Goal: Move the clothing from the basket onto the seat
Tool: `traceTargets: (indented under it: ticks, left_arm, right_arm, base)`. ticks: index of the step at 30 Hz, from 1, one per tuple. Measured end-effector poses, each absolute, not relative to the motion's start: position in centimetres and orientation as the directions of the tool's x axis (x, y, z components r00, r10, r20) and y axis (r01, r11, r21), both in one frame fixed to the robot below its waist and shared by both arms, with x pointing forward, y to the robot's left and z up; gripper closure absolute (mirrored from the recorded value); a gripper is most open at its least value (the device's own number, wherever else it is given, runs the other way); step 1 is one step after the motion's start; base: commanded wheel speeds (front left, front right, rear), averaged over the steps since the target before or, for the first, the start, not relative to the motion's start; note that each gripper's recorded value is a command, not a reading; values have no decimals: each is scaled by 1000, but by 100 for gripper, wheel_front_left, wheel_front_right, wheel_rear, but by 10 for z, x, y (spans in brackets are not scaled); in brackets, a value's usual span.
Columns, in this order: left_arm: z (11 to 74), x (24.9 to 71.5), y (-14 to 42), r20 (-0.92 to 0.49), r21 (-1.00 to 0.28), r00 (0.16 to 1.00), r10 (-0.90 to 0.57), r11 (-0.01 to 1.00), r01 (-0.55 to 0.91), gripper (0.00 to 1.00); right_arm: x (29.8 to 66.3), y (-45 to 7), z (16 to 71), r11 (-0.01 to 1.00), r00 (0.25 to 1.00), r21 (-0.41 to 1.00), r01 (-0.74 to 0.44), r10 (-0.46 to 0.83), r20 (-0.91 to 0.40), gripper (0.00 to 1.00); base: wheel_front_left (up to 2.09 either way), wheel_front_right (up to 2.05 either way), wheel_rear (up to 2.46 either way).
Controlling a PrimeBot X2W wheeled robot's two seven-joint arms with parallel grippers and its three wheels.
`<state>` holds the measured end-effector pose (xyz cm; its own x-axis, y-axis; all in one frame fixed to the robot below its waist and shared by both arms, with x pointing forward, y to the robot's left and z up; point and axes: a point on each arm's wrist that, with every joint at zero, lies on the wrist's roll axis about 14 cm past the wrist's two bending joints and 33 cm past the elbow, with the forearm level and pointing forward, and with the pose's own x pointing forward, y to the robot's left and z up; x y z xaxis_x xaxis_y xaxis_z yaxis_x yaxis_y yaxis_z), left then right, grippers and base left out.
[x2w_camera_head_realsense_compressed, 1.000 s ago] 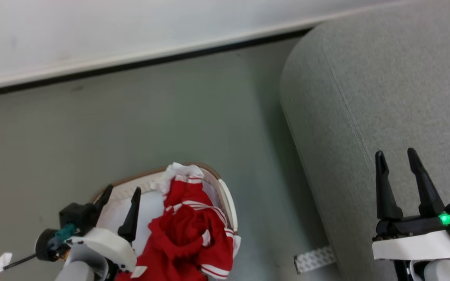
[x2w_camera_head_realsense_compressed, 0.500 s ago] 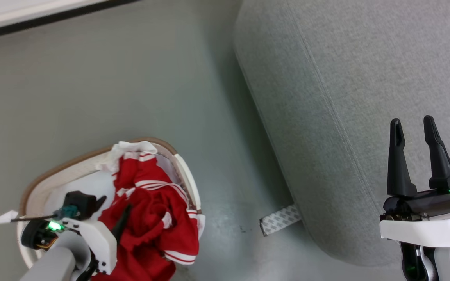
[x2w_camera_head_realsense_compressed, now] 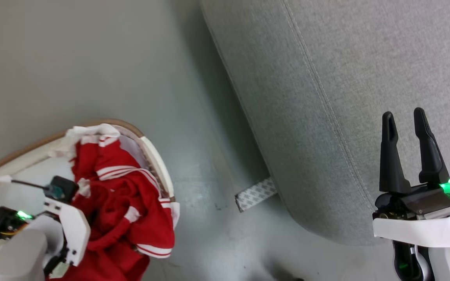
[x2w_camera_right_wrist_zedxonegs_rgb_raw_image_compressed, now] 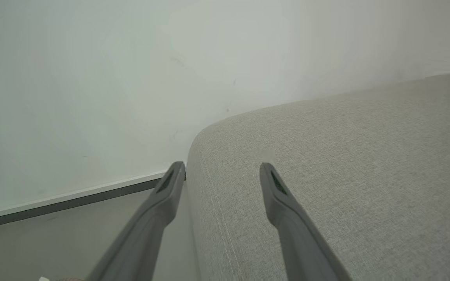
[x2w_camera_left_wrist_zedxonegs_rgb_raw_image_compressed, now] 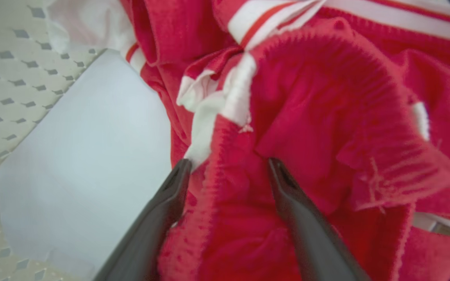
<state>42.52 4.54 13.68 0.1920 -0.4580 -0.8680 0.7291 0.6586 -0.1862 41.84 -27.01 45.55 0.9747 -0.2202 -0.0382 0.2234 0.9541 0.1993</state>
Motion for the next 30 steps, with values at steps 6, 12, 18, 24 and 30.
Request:
traceTargets:
  ticks: [6, 12, 18, 24, 30]
  left_arm:
    - [117, 418, 35, -886, -217, 125, -447, 636, 741, 75]
    - [117, 413, 23, -872, -251, 114, -477, 634, 732, 100]
    - [130, 416, 20, -855, -249, 147, -498, 642, 725, 100]
    - [153, 423, 14, -816, -244, 214, -537, 656, 714, 100]
    - [195, 427, -3, -736, -258, 309, -602, 671, 695, 100]
  right_arm:
    - [417, -273, 444, 953, 970, 187, 240, -230, -76, 0]
    - [416, -275, 443, 951, 969, 186, 246, -236, -78, 0]
    - [416, -273, 449, 953, 972, 190, 235, -228, -62, 0]
    - [417, -266, 456, 962, 978, 180, 207, -202, -42, 0]
    - [415, -260, 475, 971, 984, 161, 177, -180, 6, 0]
  base:
    - [0, 0, 0]
    - [0, 0, 0]
    - [0, 0, 0]
    - [0, 0, 0]
    - [0, 0, 0]
